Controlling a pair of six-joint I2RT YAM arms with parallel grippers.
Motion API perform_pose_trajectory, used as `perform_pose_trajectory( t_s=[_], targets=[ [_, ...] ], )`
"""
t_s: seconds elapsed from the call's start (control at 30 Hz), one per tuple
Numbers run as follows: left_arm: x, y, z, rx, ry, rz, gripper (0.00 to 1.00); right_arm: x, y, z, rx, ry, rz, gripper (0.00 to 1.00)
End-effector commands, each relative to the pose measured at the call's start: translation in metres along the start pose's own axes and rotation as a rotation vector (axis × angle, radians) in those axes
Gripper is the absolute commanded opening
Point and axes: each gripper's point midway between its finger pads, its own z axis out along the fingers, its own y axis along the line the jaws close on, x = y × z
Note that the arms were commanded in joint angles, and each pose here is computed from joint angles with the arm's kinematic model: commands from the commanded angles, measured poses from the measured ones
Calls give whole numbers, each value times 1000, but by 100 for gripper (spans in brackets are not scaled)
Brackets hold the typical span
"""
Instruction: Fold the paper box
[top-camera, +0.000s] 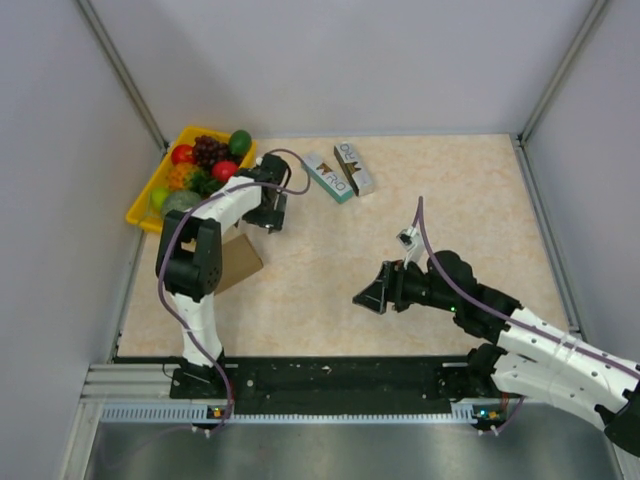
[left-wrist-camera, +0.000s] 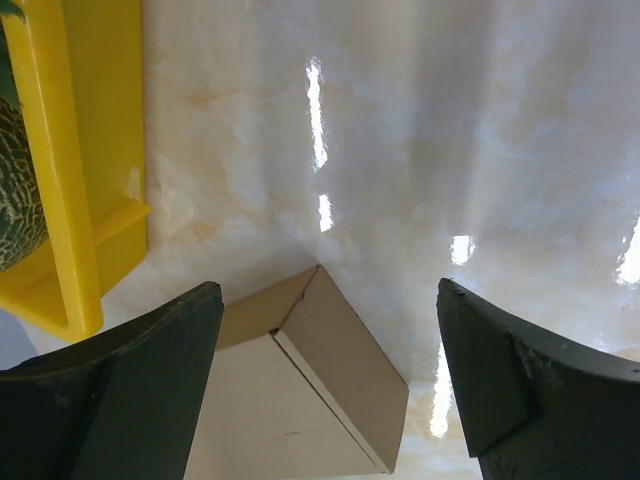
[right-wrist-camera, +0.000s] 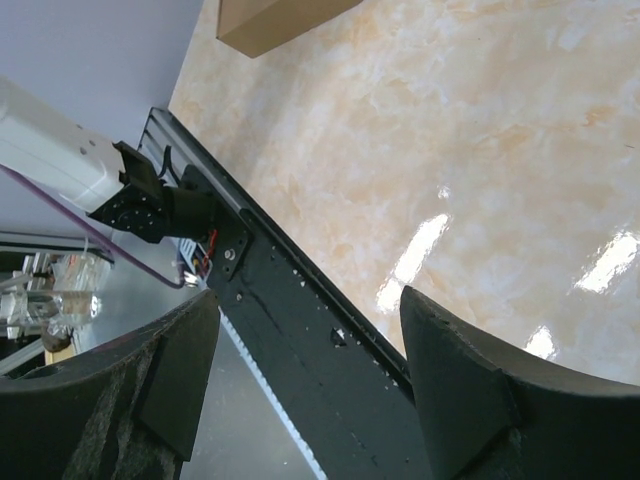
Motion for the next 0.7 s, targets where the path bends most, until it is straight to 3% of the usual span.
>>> perform_pose_trajectory(
  t_s=[0.0,0.13,0.2,0.4,0.67],
  targets=[
    [-9,8,1,94,33,-56,91,-8,8,-1,-41,-28,-25,72],
    [10,1,12,131,111,-58,86,-13,13,-4,-56,-48,-22,72],
    [23,-3,15,166,138,-84,79,-14,16,-5,-66,-51,-23,72],
    [47,9,14,127,147,-108,72,-14,18,-8,-82,-61,-17,72],
    [90,25,-6,126,134,-146,51,-12,19,-8,-104,-69,-14,72]
  ],
)
